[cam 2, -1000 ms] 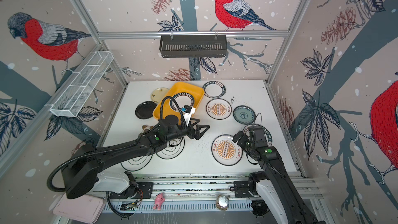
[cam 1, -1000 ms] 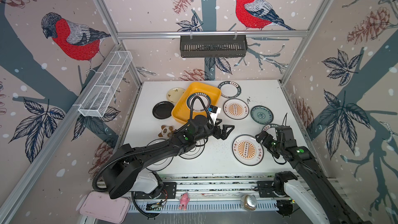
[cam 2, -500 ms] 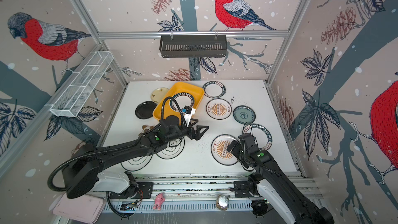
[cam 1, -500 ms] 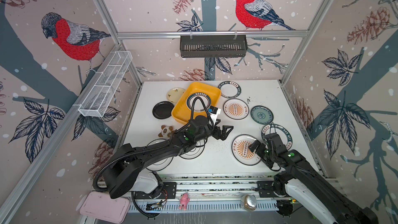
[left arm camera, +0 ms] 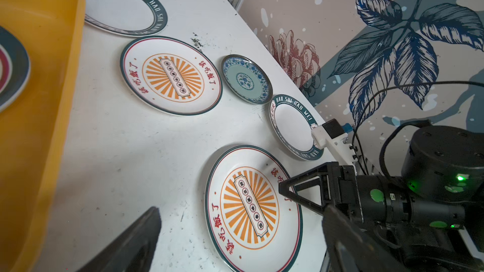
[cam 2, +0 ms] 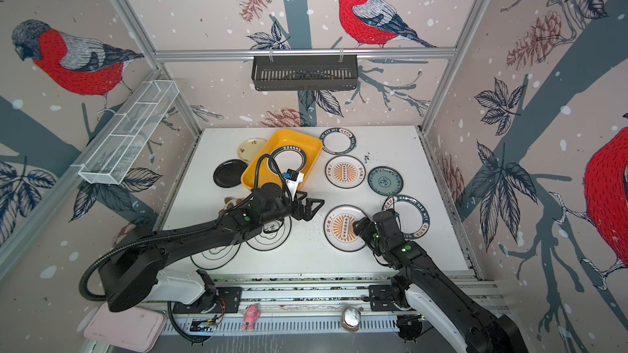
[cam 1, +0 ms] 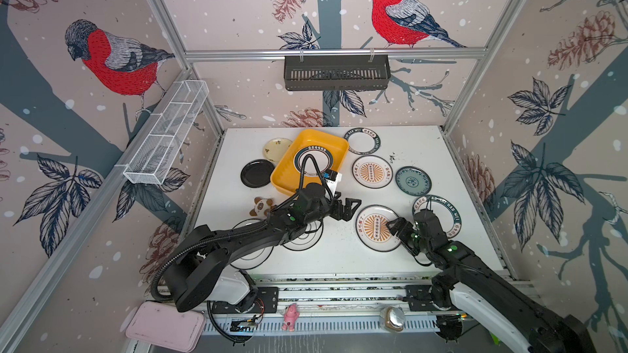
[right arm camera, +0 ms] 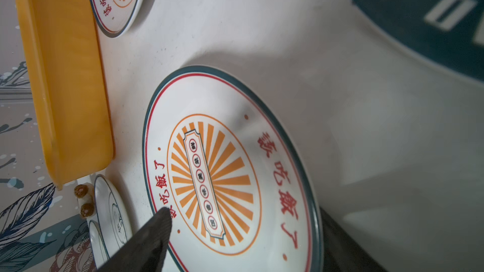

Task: Place the plates into the plastic bin on the countertop
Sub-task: 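Grasp the rim of the orange sunburst plate with the right gripper, then lift the sunburst plate upright with the right gripper toward the left gripper, then take the plate rim with the left gripper while the right releases and withdraws, then lower the sunburst plate into the yellow bin with the left gripper and release, then raise the left gripper from the bin while the right reaches the green-rimmed plate, then grasp the rim of the green-rimmed plate with the right gripper and lift it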

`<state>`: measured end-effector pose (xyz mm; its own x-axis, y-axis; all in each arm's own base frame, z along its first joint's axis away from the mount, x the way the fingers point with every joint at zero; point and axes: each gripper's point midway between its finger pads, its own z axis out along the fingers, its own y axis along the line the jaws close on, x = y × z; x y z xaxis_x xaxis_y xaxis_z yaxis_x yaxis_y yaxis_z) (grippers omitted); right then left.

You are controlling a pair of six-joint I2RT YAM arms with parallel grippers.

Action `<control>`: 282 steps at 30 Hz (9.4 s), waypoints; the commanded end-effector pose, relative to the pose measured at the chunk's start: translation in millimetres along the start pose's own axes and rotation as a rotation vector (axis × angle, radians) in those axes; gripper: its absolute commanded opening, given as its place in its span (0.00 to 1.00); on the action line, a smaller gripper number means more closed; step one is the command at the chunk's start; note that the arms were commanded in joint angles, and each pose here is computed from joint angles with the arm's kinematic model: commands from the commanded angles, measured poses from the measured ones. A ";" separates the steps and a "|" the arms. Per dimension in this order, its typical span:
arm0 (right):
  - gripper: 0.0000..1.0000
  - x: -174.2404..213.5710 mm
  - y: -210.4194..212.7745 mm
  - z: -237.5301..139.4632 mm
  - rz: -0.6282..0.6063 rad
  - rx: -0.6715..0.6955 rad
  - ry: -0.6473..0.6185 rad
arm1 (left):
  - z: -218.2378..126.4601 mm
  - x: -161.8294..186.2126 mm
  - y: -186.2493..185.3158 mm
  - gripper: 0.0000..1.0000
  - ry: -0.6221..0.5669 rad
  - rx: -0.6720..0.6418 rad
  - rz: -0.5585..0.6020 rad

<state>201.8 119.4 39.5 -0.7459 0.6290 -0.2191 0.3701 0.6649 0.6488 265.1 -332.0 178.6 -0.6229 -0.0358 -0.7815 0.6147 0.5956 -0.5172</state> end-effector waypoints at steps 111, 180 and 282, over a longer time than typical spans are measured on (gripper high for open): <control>1.00 -118.4 215.7 -139.6 -0.542 -0.429 -0.617 | 0.3 -100.9 258.4 0.12 -0.169 -0.373 -0.841; 1.00 -150.1 128.5 -108.9 -0.260 -0.118 -0.611 | -30.9 -136.6 219.6 0.96 -0.125 -0.736 -0.348; 0.99 -71.4 -4.7 33.9 -0.148 0.130 -0.060 | 104.9 103.8 48.1 0.77 0.598 -0.041 -0.196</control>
<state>290.4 93.3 44.2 -0.7425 0.5355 -0.4024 0.2584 0.7832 0.5655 282.5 -394.3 44.0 -0.8783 0.3099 -0.3640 0.4760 0.6376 -0.6056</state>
